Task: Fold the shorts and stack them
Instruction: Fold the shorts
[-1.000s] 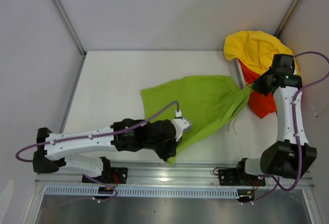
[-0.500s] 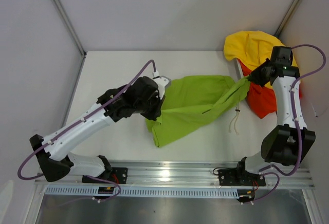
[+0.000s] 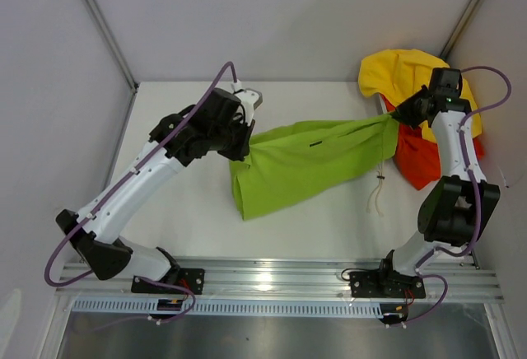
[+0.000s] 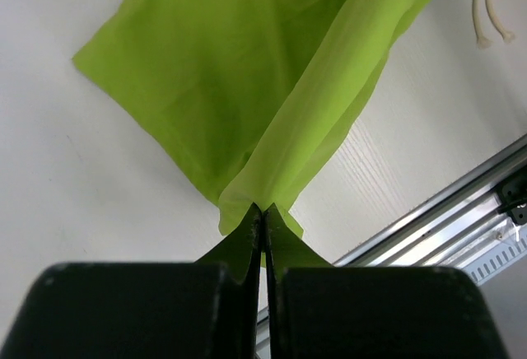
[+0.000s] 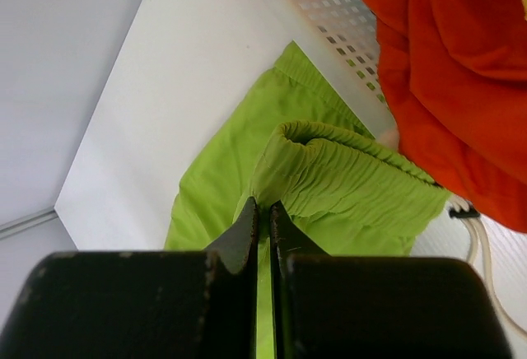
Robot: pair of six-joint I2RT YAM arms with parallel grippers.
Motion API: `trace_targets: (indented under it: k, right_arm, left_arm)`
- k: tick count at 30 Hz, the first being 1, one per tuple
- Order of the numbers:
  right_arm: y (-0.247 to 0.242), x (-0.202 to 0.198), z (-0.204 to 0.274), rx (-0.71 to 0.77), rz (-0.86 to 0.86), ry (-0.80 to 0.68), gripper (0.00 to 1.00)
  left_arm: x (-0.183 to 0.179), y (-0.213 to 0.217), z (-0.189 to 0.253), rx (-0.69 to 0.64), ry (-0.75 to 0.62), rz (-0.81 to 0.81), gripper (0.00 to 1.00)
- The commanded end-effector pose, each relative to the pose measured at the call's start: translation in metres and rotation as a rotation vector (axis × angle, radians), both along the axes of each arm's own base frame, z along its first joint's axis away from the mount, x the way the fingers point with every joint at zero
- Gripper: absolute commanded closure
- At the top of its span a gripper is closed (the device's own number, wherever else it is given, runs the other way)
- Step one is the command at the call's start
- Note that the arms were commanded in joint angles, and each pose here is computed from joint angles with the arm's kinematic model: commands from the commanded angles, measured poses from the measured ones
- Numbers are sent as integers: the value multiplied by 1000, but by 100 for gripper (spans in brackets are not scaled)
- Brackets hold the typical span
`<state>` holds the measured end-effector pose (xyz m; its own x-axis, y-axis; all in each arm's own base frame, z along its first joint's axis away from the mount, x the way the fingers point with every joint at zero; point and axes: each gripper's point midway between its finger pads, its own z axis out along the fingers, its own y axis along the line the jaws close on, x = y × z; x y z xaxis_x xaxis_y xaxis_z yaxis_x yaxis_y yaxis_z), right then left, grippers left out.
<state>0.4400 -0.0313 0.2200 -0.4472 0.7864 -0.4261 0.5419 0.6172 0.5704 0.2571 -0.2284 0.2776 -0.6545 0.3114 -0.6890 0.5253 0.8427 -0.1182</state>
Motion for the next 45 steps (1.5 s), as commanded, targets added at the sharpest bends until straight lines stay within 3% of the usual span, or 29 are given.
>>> trace_targets:
  k: [1,28,37,45]
  right_arm:
    - [-3,33,26,9,7,-129,100]
    - [33,111,20,51,141,-233,100]
    - [56,139,-3,76,192,-233,100]
    - [79,175,-1,143,224,-358,100]
  left_arm:
    - [15,7,17,0,-44,9,100]
    - [123,42,18,58,-126,236,100]
    - [167,66,-8,74,-88,349,100]
    - [205,96,-37,81,-60,459,100]
